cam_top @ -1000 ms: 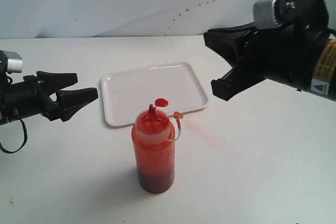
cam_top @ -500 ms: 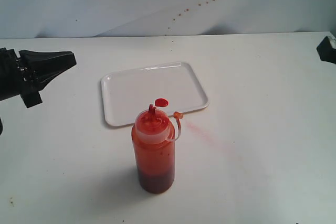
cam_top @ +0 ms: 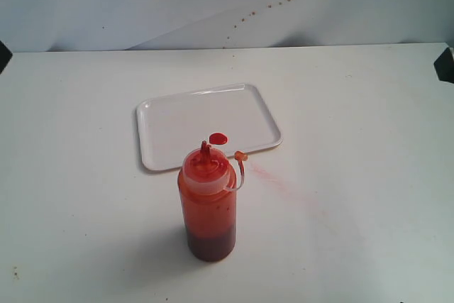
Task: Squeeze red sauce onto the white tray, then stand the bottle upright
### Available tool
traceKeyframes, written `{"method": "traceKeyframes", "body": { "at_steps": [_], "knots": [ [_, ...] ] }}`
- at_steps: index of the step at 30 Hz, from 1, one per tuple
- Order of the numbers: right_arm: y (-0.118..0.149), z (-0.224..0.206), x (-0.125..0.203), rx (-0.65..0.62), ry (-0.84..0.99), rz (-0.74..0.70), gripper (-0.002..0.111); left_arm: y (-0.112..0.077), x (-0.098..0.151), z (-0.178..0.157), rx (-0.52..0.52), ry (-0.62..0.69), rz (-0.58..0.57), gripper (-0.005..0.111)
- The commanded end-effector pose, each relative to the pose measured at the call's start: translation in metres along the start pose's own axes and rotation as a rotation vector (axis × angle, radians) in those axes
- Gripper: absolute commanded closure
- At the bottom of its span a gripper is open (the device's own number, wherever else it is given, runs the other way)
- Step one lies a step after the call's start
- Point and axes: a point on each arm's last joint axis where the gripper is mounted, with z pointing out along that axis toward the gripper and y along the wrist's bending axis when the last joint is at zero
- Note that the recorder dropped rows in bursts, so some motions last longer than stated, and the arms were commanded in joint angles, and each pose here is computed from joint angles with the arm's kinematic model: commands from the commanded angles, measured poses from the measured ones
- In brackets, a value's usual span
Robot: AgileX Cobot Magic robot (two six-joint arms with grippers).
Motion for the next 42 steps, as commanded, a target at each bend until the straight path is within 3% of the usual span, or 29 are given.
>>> {"method": "traceKeyframes", "body": {
  "at_steps": [1, 13, 42],
  "knots": [
    [-0.002, -0.002, 0.000, 0.004, -0.005, -0.013, 0.108, -0.022, -0.012, -0.016, 0.059, -0.062, -0.063, 0.107],
    [-0.002, -0.002, 0.000, 0.005, -0.007, -0.011, 0.108, -0.052, -0.037, -0.040, 0.125, -0.218, 0.084, 0.107],
    [-0.002, -0.002, 0.000, 0.005, -0.007, -0.011, 0.108, -0.053, -0.038, -0.041, 0.124, -0.229, 0.114, 0.107]
  ]
}}
